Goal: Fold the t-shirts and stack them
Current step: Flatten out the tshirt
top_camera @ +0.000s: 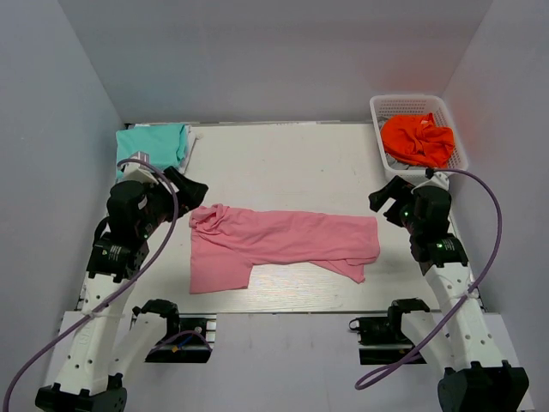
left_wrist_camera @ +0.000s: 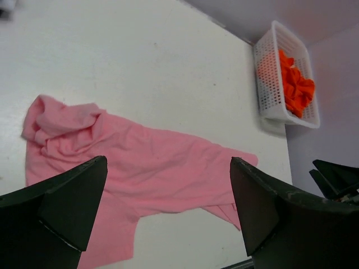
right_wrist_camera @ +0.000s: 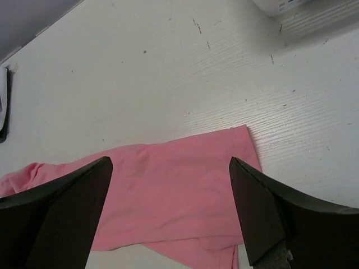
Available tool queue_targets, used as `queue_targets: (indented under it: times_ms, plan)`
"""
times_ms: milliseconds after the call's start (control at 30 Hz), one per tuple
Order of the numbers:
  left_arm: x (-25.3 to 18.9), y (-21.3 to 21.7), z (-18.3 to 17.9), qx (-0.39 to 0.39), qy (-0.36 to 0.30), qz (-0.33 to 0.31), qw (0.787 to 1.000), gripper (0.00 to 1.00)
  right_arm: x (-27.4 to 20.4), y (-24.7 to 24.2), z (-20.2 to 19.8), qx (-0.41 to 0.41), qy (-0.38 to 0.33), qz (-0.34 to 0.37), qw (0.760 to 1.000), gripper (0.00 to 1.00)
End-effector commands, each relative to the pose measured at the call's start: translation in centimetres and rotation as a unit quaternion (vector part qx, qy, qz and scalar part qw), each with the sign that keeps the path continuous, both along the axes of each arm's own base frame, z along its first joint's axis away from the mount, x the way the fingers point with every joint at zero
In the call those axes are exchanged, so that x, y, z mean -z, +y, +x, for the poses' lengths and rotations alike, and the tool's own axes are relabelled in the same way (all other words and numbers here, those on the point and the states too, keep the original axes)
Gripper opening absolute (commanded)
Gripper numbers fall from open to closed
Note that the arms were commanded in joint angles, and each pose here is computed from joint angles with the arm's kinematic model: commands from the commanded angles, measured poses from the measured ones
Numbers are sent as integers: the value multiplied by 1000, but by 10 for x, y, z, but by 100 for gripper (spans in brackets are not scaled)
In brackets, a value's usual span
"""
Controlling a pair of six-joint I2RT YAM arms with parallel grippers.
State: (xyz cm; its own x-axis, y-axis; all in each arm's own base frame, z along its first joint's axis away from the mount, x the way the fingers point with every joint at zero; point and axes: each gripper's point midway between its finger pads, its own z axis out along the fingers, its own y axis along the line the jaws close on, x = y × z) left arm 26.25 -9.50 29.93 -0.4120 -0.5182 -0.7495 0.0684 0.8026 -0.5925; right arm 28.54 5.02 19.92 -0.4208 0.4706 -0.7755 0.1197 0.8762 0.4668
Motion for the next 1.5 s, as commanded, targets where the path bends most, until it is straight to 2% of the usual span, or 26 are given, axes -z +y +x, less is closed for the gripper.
queue_targets:
  times_ms: [0, 133, 333, 400, 500, 633, 700, 767, 800, 833, 867, 1000, 1167, 1233, 1300, 1333, 1367, 1400, 1433, 1467]
  plan:
    - [37, 19, -12, -69, 102, 0, 992, 100, -7, 3, -1, -7, 3, 5, 1000, 90]
    - [106, 39, -43, -132, 258, 31, 957, 100, 12, -5, -6, 19, 35, 2, 999, 90]
    - [202, 38, -88, -151, 415, 33, 897, 100, 42, -17, -13, 60, 97, -7, 993, 90]
    - [217, 24, -91, -114, 433, 15, 894, 100, 55, -19, -17, 66, 122, -13, 990, 90]
    - [233, 17, -86, -109, 444, 1, 889, 100, 67, -18, -20, 62, 142, -12, 988, 90]
    - [251, 17, -100, -120, 477, -4, 871, 95, 80, -21, -24, 62, 169, -24, 983, 90]
    - [264, 21, -120, -144, 510, -7, 848, 92, 84, -22, -27, 68, 183, -26, 980, 90]
    - [272, 16, -130, -142, 522, -20, 841, 90, 91, -23, -29, 73, 198, -26, 977, 90]
    - [273, 15, -133, -139, 523, -23, 840, 85, 93, -23, -30, 72, 203, -25, 976, 90]
    - [273, 15, -133, -138, 523, -23, 840, 84, 99, -22, -30, 72, 215, -26, 974, 90]
    - [278, 19, -138, -157, 540, -17, 827, 84, 99, -22, -30, 72, 215, -25, 974, 90]
    - [284, 22, -139, -164, 557, -4, 814, 81, 109, -19, -32, 67, 233, -23, 970, 90]
    - [295, 38, -121, -200, 543, 36, 815, 74, 112, -20, -32, 67, 235, -24, 969, 90]
    - [298, 41, -114, -203, 538, 49, 817, 65, 114, -18, -34, 63, 239, -22, 969, 90]
    - [296, 42, -104, -206, 525, 48, 824, 51, 117, -16, -38, 57, 250, -18, 966, 90]
    - [296, 41, -97, -196, 512, 51, 834, 44, 119, -14, -41, 54, 256, -16, 965, 90]
    - [295, 36, -95, -189, 511, 41, 837, 16, 122, -14, -44, 52, 262, -16, 963, 90]
    - [297, 35, -97, -182, 512, 41, 839, 5, 128, -12, -49, 48, 272, -13, 961, 90]
    - [299, 34, -97, -173, 510, 41, 841, 0, 131, -11, -51, 47, 277, -11, 960, 90]
    - [301, 30, -94, -167, 506, 32, 846, 0, 139, -11, -58, 47, 291, -11, 956, 90]
